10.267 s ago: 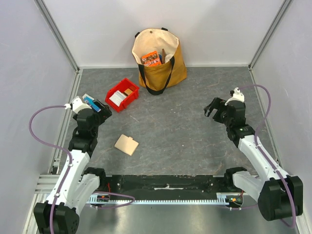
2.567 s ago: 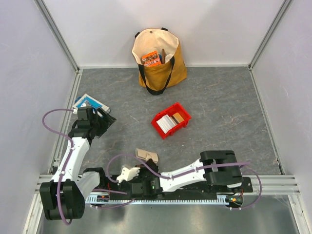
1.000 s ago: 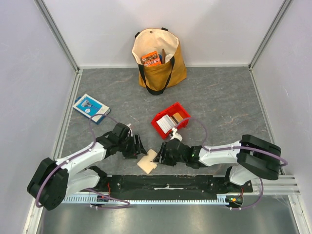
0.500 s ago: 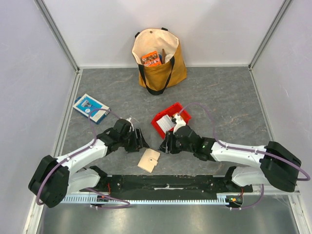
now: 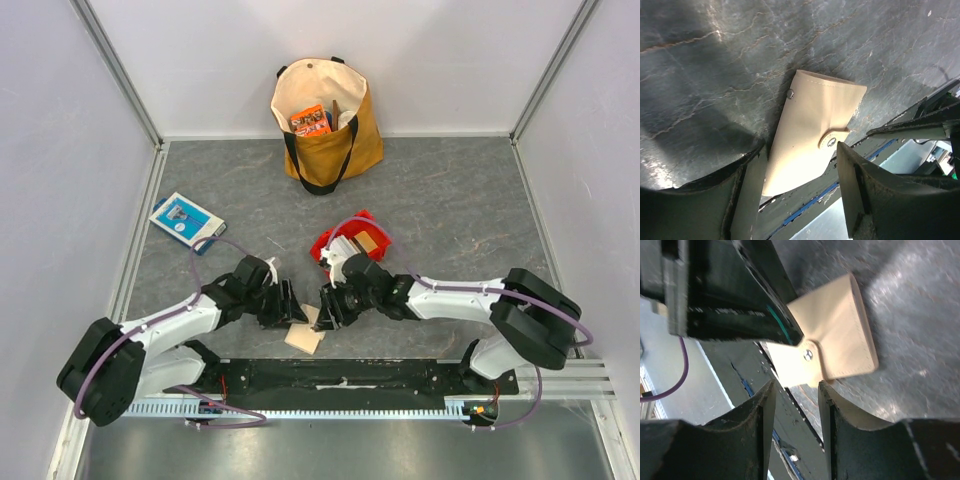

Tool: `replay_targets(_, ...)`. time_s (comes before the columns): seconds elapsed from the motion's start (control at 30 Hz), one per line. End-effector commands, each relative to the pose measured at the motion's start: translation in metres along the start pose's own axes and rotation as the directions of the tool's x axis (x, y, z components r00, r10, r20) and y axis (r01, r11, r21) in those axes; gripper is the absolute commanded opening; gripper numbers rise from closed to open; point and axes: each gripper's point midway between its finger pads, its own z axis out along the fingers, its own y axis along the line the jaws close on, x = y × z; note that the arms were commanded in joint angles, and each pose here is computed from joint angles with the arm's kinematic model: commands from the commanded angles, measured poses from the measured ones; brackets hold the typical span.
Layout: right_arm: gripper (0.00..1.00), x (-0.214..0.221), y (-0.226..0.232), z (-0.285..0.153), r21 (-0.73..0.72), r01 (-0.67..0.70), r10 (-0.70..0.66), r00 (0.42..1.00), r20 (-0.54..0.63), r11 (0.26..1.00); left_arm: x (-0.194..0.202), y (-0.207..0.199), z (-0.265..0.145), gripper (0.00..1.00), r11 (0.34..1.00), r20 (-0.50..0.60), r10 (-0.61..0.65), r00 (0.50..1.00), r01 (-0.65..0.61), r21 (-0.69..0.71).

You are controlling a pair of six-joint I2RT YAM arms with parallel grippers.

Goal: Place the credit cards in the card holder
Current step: Move the card holder to the corner of the board.

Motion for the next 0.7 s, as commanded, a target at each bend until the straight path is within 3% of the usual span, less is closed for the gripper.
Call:
replay_targets(0.0, 0.46, -0.023, 0.023, 0.008, -0.092, 0.112, -0.112, 0.994, 0.013, 0.989, 0.025, 0.022, 0.004, 0.64, 0.998, -0.091, 0.016, 0.996, -0.021, -0.059)
replay_targets(0.53, 0.43, 0.035, -0.039, 0.025, 0.078, -0.008, 0.015, 0.995, -0.095, 0.997, 0.046, 0.025, 0.009, 0.60, 1.000, -0.162, 0.023, 0.987, -0.022, 0.005)
replay_targets(0.67, 0.42, 0.035, -0.037, 0.027, 0.061, -0.018, 0.023, 0.996, -0.086, 0.998, 0.050, 0.023, 0.012, 0.50, 0.999, -0.174, 0.025, 0.984, -0.018, 0.039)
